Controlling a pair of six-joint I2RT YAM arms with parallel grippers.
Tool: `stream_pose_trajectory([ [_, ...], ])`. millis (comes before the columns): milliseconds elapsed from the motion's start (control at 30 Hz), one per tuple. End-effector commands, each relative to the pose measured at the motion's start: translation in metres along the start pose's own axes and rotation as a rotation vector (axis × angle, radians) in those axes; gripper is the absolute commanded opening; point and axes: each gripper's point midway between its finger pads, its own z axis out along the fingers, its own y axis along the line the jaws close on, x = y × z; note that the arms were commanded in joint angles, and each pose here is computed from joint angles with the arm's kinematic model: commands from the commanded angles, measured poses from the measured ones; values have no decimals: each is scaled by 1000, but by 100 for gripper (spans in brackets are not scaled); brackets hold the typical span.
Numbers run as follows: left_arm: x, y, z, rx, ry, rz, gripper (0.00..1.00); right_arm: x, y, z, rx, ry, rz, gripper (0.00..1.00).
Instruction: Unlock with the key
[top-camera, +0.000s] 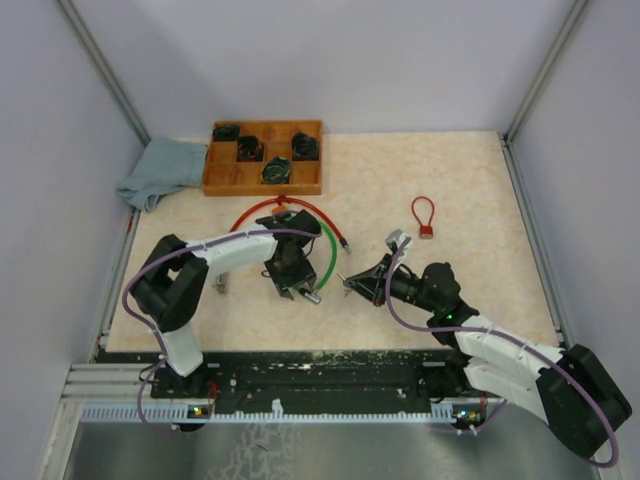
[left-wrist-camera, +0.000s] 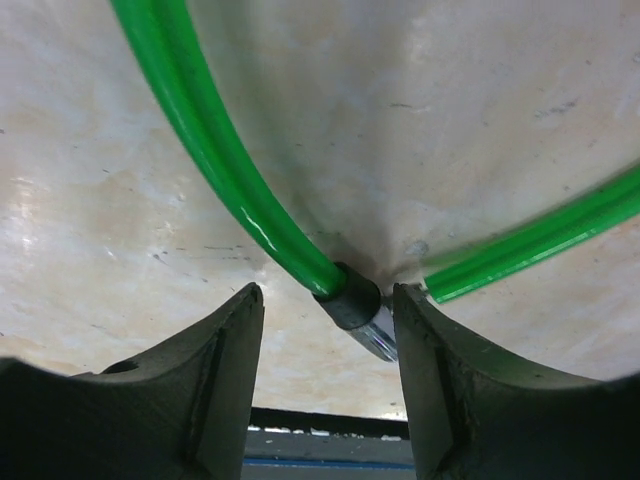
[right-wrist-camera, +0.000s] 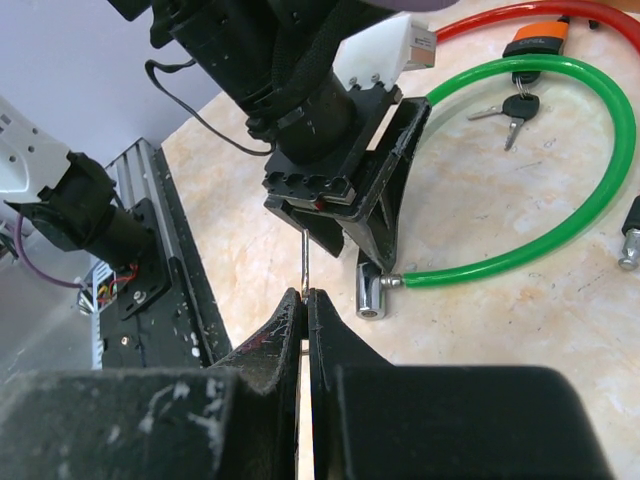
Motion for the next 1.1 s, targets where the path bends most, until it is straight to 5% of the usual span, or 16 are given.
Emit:
stream_pose_trajectory([
  [0, -5, 24, -2, -73, -64, -81, 61, -19, 7, 2, -29, -58, -50, 0],
  [533, 1, 15, 11, -79, -16, -87, 59, -18, 7, 2, -29, -53, -48, 0],
  [733, 7, 18, 21, -92, 3, -87, 41, -18, 6, 3, -28, -51, -42, 0],
  [933, 10, 24, 22, -85, 8, -94, 13, -18, 8, 4, -38, -41, -35, 0],
  [1067, 2, 13, 5, 2, -35, -109, 8, -19, 10, 6, -50, -35, -19, 0],
])
